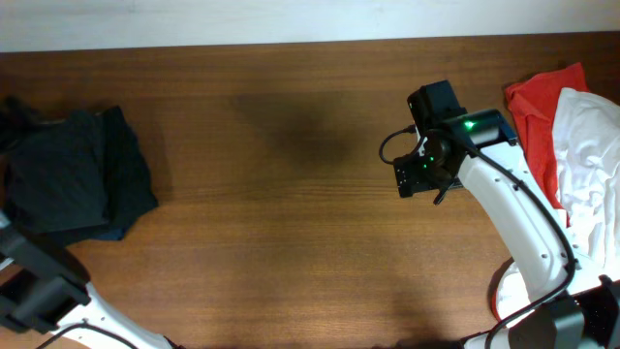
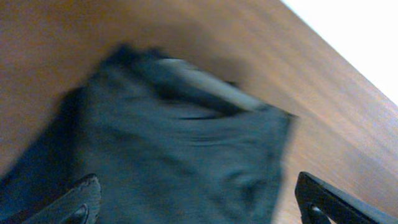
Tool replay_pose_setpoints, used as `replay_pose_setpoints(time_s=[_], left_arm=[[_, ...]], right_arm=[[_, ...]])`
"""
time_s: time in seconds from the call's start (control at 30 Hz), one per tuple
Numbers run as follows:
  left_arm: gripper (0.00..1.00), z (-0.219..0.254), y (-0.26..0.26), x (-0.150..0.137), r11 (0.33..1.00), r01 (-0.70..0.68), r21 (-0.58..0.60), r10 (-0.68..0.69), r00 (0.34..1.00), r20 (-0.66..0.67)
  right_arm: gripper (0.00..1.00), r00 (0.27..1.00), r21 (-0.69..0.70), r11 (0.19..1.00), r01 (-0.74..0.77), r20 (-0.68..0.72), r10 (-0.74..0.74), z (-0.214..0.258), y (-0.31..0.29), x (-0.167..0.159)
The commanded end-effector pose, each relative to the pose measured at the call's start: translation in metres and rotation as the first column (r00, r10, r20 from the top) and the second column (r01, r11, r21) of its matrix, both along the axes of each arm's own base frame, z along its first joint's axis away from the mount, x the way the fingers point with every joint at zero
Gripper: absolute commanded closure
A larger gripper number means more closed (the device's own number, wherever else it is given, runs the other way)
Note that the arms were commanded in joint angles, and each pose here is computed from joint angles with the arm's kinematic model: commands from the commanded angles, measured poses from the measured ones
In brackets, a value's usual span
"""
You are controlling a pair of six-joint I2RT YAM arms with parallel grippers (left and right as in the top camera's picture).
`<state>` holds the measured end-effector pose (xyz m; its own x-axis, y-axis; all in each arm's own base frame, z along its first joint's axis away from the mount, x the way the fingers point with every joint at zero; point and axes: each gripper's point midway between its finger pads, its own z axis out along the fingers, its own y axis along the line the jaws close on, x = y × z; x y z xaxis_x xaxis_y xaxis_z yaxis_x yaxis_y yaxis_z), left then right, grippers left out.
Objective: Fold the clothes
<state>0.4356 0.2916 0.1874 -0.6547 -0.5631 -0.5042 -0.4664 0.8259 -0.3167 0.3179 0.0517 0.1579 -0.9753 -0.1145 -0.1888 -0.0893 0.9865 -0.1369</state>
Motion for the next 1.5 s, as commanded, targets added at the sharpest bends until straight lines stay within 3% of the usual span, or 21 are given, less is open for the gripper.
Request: replay_pose_setpoints(time_s=[0.0,0.1,0.17,0.23,0.37,0.43,0.5,0.53,0.6,0.63,0.67,0.73,0.77,0.83,0.87,0.93,1.0,1.17,1.33,1.4,1.47], left_arm=[[0.01,0.001,-0.123,0.051,0.94,0.336,-0.057,-0.334,0.942,0.035],[0.01,-0.024,-0.253,0.047,0.84,0.532,-0.108,-0.542,0.829,-0.138],[0.01,-0.047,-0.306,0.011,0.785,0.601,-0.153,-0.613,0.715,-0.336],[0.01,-0.053,-0.344,-0.025,0.73,0.646,-0.223,-0.665,0.597,-0.448],[0.01,-0.05,-0.368,-0.077,0.695,0.648,-0.311,-0.677,0.442,-0.589],[0.01,-0.06,-0.369,-0.093,0.705,0.62,-0.344,-0.665,0.412,-0.622],[0.01,-0.089,-0.364,-0.136,0.713,0.557,-0.426,-0.653,0.303,-0.694],[0.01,-0.102,-0.362,-0.15,0.714,0.543,-0.441,-0.65,0.282,-0.706],[0.01,-0.126,-0.358,-0.18,0.735,0.525,-0.429,-0.632,0.302,-0.714],[0.01,-0.134,-0.354,-0.195,0.758,0.526,-0.386,-0.609,0.359,-0.708],[0.01,-0.136,-0.35,-0.202,0.794,0.532,-0.295,-0.57,0.478,-0.668],[0.01,-0.11,-0.355,-0.208,0.79,0.597,-0.142,-0.593,0.684,-0.424],[0.01,-0.08,-0.355,-0.216,0.784,0.62,-0.023,-0.607,0.759,-0.235],[0.01,-0.039,-0.346,-0.226,0.798,0.583,0.154,-0.59,0.807,-0.003],[0.01,-0.004,-0.342,-0.233,0.807,0.532,0.255,-0.579,0.798,0.168],[0.01,0.044,-0.339,-0.262,0.819,0.449,0.359,-0.569,0.718,0.401],[0.01,0.062,-0.336,-0.277,0.825,0.402,0.396,-0.56,0.668,0.49],[0.01,0.057,-0.335,-0.282,0.825,0.409,0.391,-0.562,0.675,0.478],[0.01,0.03,-0.334,-0.293,0.819,0.452,0.354,-0.569,0.726,0.388],[0.01,0.016,-0.334,-0.301,0.814,0.479,0.329,-0.574,0.747,0.334],[0.01,0.016,-0.333,-0.301,0.815,0.478,0.329,-0.574,0.748,0.335]], right_arm=[[0.01,1.0,0.164,0.986,-0.007,0.013,0.005,0.002,0.026,0.006],[0.01,0.999,0.371,0.927,0.045,-0.014,-0.042,0.001,0.059,0.013],[0.01,0.991,0.461,0.878,0.128,-0.099,-0.092,0.0,0.049,0.007],[0.01,0.965,0.426,0.873,0.236,-0.207,-0.16,-0.004,0.018,-0.013],[0.01,0.877,0.289,0.895,0.339,-0.442,-0.19,-0.037,-0.005,-0.077],[0.01,0.821,0.247,0.896,0.369,-0.538,-0.191,-0.065,-0.005,-0.109],[0.01,0.789,0.224,0.896,0.384,-0.584,-0.192,-0.088,-0.006,-0.137],[0.01,0.796,0.232,0.893,0.385,-0.573,-0.194,-0.091,-0.005,-0.141],[0.01,0.843,0.259,0.888,0.379,-0.492,-0.217,-0.081,-0.002,-0.14],[0.01,0.886,0.272,0.893,0.359,-0.399,-0.235,-0.067,-0.004,-0.136],[0.01,0.949,0.266,0.914,0.307,-0.165,-0.27,-0.038,-0.013,-0.126],[0.01,0.97,0.326,0.929,0.173,0.109,-0.219,0.003,-0.006,-0.12],[0.01,0.934,0.373,0.926,0.065,0.305,-0.188,0.034,0.0,-0.121],[0.01,0.854,0.417,0.908,-0.033,0.484,-0.191,0.068,0.001,-0.133],[0.01,0.81,0.43,0.9,-0.068,0.551,-0.202,0.083,0.0,-0.137],[0.01,0.758,0.44,0.892,-0.107,0.617,-0.213,0.098,-0.003,-0.148],[0.01,0.756,0.44,0.891,-0.108,0.618,-0.214,0.098,-0.003,-0.148],[0.02,0.756,0.44,0.892,-0.108,0.618,-0.213,0.098,-0.003,-0.148],[0.01,0.737,0.441,0.889,-0.12,0.639,-0.218,0.103,-0.004,-0.152],[0.01,0.698,0.369,0.919,-0.14,0.695,-0.173,0.104,-0.014,-0.161],[0.01,0.588,0.269,0.943,-0.195,0.802,-0.107,0.093,-0.021,-0.157]])
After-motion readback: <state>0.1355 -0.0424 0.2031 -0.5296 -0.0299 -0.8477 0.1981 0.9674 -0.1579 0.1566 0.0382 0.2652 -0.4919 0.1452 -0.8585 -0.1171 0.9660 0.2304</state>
